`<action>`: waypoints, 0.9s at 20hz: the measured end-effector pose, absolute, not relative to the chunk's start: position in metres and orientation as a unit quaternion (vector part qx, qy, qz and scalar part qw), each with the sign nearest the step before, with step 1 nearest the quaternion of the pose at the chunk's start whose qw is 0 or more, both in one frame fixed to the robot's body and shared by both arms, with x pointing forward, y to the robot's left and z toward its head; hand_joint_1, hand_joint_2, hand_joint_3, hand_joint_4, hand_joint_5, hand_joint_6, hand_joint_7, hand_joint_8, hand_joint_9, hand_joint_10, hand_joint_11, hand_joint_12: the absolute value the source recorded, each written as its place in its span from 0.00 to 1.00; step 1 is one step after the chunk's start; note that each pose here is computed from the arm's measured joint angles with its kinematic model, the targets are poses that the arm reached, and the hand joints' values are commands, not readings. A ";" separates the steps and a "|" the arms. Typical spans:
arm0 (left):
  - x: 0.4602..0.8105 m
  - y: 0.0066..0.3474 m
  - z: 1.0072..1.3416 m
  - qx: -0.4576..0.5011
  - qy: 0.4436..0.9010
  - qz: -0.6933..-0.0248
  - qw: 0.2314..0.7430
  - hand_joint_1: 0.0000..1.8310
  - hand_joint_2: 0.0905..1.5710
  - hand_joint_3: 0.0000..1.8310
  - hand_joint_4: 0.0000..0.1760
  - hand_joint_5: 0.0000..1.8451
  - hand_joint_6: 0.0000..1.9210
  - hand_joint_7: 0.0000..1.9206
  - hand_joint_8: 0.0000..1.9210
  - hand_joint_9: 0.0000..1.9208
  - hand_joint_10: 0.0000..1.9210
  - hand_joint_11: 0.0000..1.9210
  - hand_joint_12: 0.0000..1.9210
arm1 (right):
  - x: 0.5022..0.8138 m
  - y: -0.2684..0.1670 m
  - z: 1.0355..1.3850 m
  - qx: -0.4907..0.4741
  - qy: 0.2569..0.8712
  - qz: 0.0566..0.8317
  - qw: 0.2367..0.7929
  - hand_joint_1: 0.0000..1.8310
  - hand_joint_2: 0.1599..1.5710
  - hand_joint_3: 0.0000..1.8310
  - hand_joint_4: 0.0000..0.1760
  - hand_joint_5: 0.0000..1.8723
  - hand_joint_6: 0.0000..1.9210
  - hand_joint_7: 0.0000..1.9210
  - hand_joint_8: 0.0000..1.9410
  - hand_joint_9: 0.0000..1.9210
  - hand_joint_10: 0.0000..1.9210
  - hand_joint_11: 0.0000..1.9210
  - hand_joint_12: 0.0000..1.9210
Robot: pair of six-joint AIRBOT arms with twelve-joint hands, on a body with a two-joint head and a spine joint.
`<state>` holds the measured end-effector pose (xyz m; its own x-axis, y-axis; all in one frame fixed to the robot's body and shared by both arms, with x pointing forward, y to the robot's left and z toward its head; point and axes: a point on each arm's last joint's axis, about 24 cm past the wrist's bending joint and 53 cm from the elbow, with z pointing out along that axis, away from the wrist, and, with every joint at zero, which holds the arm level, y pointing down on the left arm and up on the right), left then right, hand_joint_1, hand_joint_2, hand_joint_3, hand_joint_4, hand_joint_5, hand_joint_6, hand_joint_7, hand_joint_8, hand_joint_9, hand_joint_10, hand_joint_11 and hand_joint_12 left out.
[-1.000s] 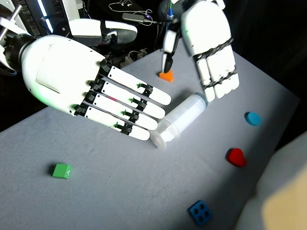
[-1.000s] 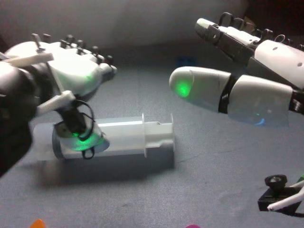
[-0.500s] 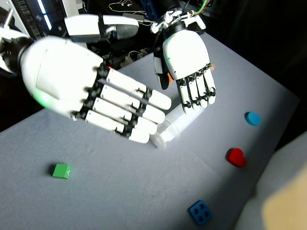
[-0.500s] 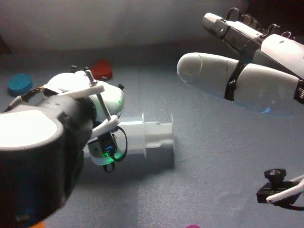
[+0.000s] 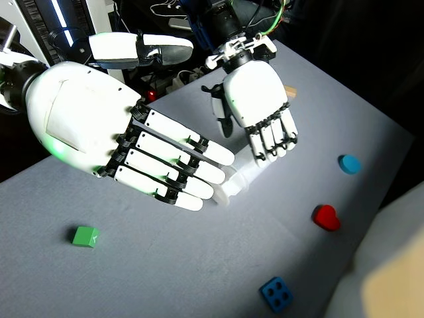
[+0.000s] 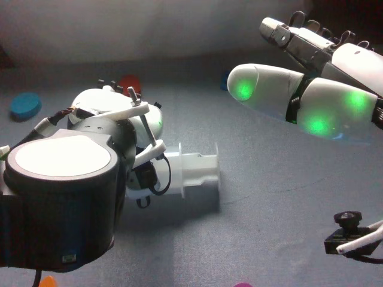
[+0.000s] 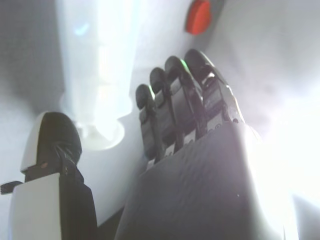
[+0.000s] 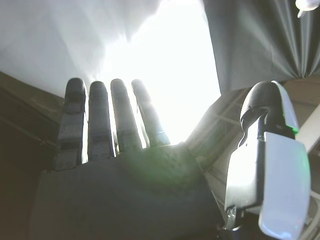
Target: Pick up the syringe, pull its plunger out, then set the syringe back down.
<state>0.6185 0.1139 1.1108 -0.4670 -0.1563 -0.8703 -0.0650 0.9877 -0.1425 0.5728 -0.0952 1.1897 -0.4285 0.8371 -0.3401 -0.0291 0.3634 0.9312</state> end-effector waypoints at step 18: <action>0.629 0.119 1.097 -0.074 0.855 -0.026 0.513 0.46 0.70 0.00 0.00 0.24 0.01 0.24 0.01 0.19 0.01 0.00 0.37 | 0.572 -0.094 1.189 0.292 0.693 0.484 0.446 0.01 0.56 0.00 0.00 0.00 0.00 0.01 0.00 0.00 0.00 0.00 0.13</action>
<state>0.6287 0.1186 1.0965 -0.4623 -0.1522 -0.8736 -0.0998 0.9878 -0.1193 0.5725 -0.0943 1.1893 -0.4308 0.8376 -0.3359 -0.0273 0.3600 0.9326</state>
